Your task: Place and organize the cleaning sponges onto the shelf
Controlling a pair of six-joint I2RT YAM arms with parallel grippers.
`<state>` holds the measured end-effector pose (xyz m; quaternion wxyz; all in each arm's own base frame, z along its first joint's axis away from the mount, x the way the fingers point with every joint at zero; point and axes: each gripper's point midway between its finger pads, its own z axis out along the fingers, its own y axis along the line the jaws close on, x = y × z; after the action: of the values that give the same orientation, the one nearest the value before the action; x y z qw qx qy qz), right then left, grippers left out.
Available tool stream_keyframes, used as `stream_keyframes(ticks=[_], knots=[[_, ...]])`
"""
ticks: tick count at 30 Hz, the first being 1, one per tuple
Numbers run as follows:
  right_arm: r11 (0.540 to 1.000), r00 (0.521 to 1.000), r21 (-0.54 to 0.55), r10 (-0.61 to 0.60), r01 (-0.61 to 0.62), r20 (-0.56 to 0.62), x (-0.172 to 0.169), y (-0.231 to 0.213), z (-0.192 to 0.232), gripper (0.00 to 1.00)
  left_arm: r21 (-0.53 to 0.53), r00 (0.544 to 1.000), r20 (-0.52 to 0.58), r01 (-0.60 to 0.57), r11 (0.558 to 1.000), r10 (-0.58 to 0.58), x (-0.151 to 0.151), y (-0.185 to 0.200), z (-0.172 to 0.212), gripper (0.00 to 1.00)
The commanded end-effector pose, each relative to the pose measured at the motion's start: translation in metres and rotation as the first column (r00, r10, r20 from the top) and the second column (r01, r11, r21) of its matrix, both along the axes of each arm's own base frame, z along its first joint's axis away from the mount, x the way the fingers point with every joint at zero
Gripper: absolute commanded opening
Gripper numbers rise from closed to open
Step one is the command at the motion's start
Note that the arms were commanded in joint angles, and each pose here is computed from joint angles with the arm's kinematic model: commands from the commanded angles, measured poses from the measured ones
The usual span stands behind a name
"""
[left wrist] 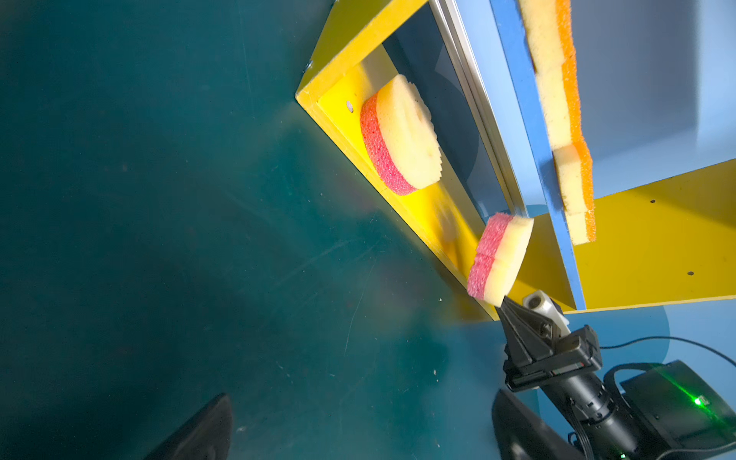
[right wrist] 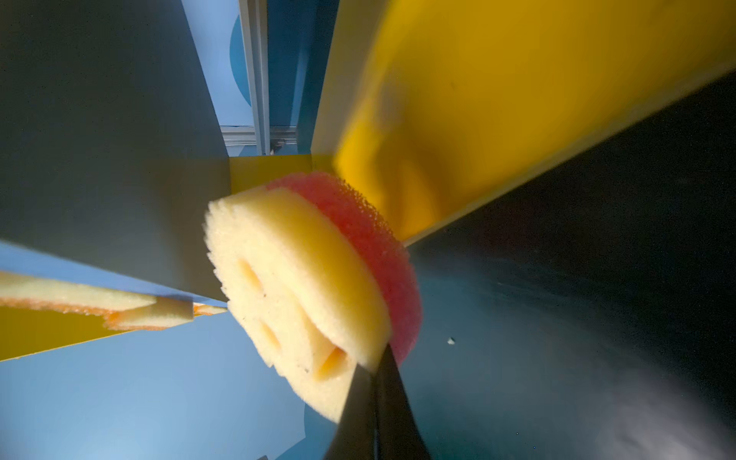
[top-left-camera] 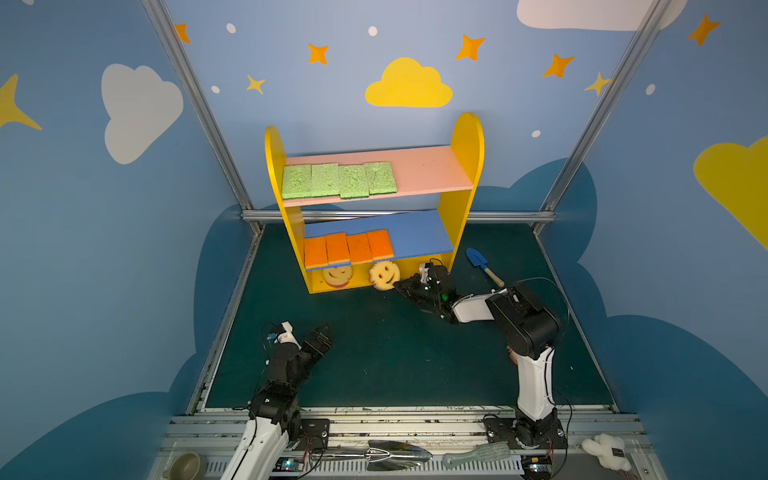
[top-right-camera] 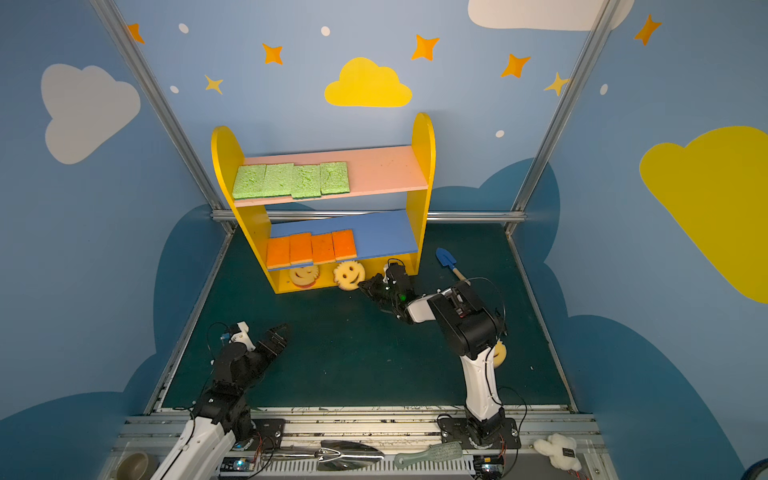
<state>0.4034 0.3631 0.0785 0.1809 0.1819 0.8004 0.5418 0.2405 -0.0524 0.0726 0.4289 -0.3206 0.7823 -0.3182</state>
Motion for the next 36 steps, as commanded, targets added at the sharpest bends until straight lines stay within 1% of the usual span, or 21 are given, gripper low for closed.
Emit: stream_keyframes(ticks=[1, 7, 22, 27, 30, 36], knots=[[1.0, 1.0, 0.009, 0.004, -0.004, 0.006, 0.006, 0.013, 0.0, 0.0, 0.011, 0.997, -0.063, 0.038, 0.999, -0.037, -0.009, -0.004, -0.017, 1.0], [1.0, 1.0, 0.024, -0.005, 0.005, -0.005, 0.019, 0.023, -0.009, 0.0, 0.008, 0.997, -0.056, 0.047, 0.999, -0.047, -0.008, -0.005, -0.015, 1.0], [0.998, 1.0, 0.057, 0.004, -0.004, -0.005, 0.047, 0.05, -0.014, 0.01, 0.005, 0.998, -0.042, 0.053, 0.999, -0.053, -0.007, -0.006, -0.013, 1.0], [0.998, 1.0, 0.058, 0.009, -0.008, -0.005, 0.051, 0.056, -0.014, 0.04, 0.004, 0.998, -0.037, 0.051, 0.999, -0.051, -0.006, -0.006, -0.011, 1.0], [0.998, 1.0, 0.057, 0.007, -0.007, -0.005, 0.053, 0.057, -0.016, 0.08, 0.005, 0.998, -0.039, 0.052, 0.999, -0.052, -0.006, -0.006, -0.012, 1.0], [0.998, 1.0, 0.054, 0.011, -0.01, -0.006, 0.052, 0.06, -0.019, 0.29, 0.009, 0.998, -0.044, 0.049, 0.999, -0.049, -0.006, -0.006, -0.013, 1.0]])
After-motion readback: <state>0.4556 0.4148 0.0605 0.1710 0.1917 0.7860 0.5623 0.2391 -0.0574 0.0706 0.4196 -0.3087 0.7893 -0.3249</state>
